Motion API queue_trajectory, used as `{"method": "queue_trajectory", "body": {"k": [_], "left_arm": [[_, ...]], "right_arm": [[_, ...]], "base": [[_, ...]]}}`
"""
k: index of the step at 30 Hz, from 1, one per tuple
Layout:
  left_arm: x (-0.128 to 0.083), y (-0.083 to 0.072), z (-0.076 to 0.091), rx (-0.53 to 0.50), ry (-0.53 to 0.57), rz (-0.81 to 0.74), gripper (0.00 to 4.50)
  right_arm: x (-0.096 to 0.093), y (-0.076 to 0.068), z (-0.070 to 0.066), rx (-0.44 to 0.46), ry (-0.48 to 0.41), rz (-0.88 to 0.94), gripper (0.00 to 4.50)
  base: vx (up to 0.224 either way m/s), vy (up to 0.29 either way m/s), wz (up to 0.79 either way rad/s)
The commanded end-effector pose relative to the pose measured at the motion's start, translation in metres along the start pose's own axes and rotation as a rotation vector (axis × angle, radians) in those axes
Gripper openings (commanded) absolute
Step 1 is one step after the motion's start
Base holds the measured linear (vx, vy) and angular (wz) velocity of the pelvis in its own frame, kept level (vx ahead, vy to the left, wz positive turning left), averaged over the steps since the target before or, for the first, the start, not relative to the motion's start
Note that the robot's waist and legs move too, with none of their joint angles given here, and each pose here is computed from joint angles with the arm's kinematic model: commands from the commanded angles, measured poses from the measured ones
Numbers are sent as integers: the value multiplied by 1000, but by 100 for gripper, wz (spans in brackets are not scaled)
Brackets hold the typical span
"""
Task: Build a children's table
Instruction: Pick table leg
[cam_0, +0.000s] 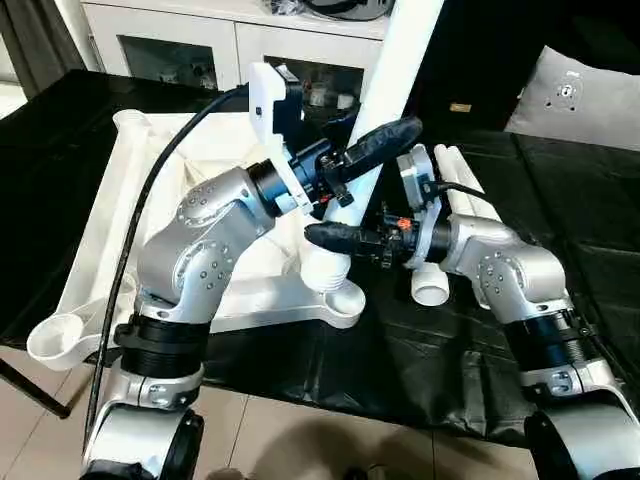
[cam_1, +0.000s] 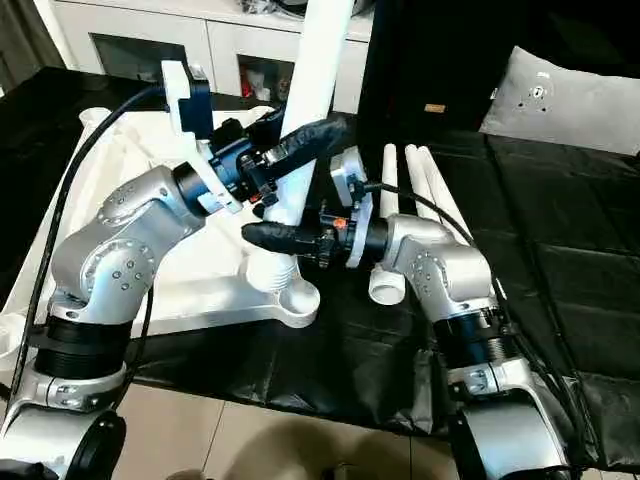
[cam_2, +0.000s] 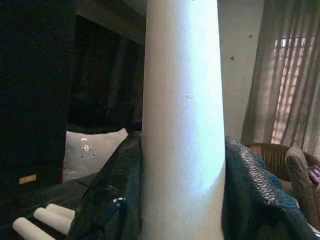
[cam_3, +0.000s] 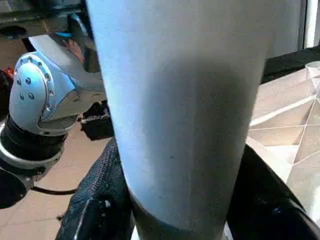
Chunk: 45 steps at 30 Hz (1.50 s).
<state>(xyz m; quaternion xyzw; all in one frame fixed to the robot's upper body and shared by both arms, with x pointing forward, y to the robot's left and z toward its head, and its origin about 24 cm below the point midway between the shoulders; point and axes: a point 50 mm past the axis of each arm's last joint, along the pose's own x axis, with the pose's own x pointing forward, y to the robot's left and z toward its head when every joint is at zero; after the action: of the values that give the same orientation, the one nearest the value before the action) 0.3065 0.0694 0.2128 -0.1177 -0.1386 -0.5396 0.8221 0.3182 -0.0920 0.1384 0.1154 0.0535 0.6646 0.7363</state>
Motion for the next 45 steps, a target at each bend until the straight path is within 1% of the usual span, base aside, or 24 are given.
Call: {"method": "queue_trajectory", "body": {"k": [1, 4, 5, 6, 7, 8, 9, 12, 16, 17, 18, 29, 31, 34, 35, 43, 45], "left_arm": [[3, -5, 4, 25, -14, -39, 179], [2, -5, 4, 27, -13, -37, 179], [2, -5, 4, 28, -12, -37, 179], [2, -5, 4, 28, -12, -36, 179], [2, -5, 4, 28, -12, -36, 179], [2, -5, 4, 30, -11, -36, 179], [2, -5, 4, 31, -10, -37, 179], [1, -6, 4, 30, -10, -38, 179], [1, -6, 3, 30, -9, -41, 179], [1, -7, 4, 30, -10, -42, 179], [1, -7, 4, 30, -10, -42, 179], [2, -7, 4, 29, -9, -42, 179], [2, -7, 4, 28, -9, -42, 179], [2, -6, 4, 29, -8, -44, 179], [2, -6, 3, 29, -8, -44, 179], [3, -8, 1, 13, -1, -56, 179], [3, -9, 0, -10, 9, -54, 179]], "right_arm": [[-4, -3, -5, 16, 22, -35, 198], [-3, -4, -6, 20, 26, -51, 198], [-3, -4, -6, 24, 26, -53, 250], [-3, -5, -7, 27, 26, -56, 250], [-3, -5, -7, 26, 27, -57, 263], [-3, -5, -7, 25, 29, -59, 266], [-3, -5, -7, 25, 31, -59, 284], [-6, -4, -6, 30, 29, -51, 294], [-7, -3, -5, 36, 22, -42, 294], [-7, -4, -6, 37, 24, -44, 268], [-7, -4, -6, 37, 24, -45, 261], [-7, 0, -9, 57, 32, -19, 261], [-7, 0, -9, 59, 31, -18, 233], [-7, -1, -8, 62, 30, -19, 222], [-8, -1, -8, 63, 31, -20, 207], [-6, -3, -7, 59, 22, -36, 198], [-6, -5, -7, 64, 16, -65, 198]], "base": [[0, 0, 0], [0, 0, 0], [0, 0, 0], [0, 0, 0], [0, 0, 0], [0, 0, 0], [0, 0, 0], [0, 0, 0], [0, 0, 0], [0, 0, 0], [0, 0, 0], [0, 0, 0], [0, 0, 0], [0, 0, 0], [0, 0, 0], [0, 0, 0], [0, 0, 0]]}}
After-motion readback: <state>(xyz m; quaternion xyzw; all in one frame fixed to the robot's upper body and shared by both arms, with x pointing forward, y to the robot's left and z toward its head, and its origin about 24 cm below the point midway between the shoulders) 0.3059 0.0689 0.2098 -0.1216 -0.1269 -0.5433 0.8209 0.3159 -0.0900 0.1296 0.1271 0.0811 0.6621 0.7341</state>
